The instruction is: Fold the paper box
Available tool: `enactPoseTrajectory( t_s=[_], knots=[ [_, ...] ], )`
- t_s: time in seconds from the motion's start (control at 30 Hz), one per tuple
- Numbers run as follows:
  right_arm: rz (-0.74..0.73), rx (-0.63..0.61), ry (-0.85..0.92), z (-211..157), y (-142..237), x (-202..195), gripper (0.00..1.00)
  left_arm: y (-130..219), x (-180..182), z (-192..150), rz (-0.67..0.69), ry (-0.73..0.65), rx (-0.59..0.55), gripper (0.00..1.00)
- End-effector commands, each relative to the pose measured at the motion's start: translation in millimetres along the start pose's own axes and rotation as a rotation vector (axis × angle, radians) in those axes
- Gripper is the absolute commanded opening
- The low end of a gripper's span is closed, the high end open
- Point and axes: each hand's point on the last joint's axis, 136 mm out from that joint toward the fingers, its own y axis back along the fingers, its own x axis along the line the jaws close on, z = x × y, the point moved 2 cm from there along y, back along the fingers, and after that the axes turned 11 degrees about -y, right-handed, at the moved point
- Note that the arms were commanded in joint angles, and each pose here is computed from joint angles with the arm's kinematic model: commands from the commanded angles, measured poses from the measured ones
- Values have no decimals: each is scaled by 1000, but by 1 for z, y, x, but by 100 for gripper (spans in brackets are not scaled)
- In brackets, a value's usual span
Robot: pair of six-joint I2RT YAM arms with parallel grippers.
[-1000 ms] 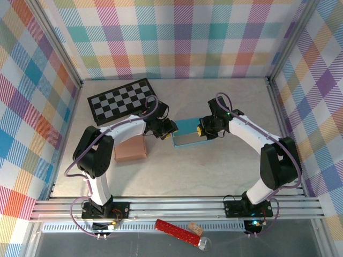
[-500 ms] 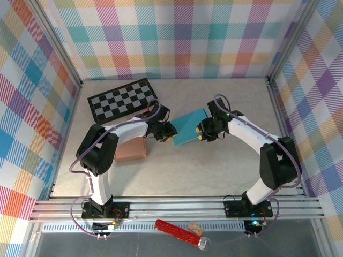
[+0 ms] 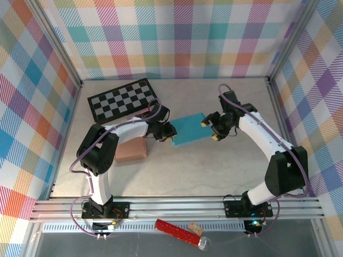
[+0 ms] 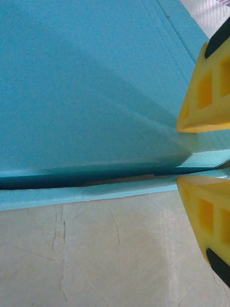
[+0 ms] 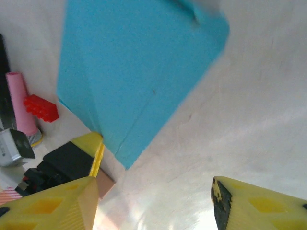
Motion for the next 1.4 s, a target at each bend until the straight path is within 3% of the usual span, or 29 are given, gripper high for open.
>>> enactPoseTrajectory(
  t_s=[0.0, 0.2, 0.53, 0.8, 1.03, 1.23, 1.37],
  knots=[
    [-29, -59, 376, 32, 9, 10, 70, 3, 12, -1, 72, -31, 29, 33],
    [-119, 49, 578, 68, -36, 17, 73, -1, 17, -4, 97, -48, 64, 35],
    [-122, 208, 548, 66, -95, -2, 70, -5, 23, -2, 114, -78, 78, 35],
    [-106, 245, 512, 64, -110, -4, 61, -6, 24, -1, 119, -98, 81, 33],
    [-128, 264, 505, 62, -123, -14, 43, 0, 17, 4, 106, -134, 69, 33],
    [-155, 243, 535, 63, -120, -18, 41, 24, 11, 21, 107, -161, 12, 40],
    [-154, 242, 538, 61, -119, -17, 40, 18, 21, 27, 90, -154, 34, 38]
  ],
)
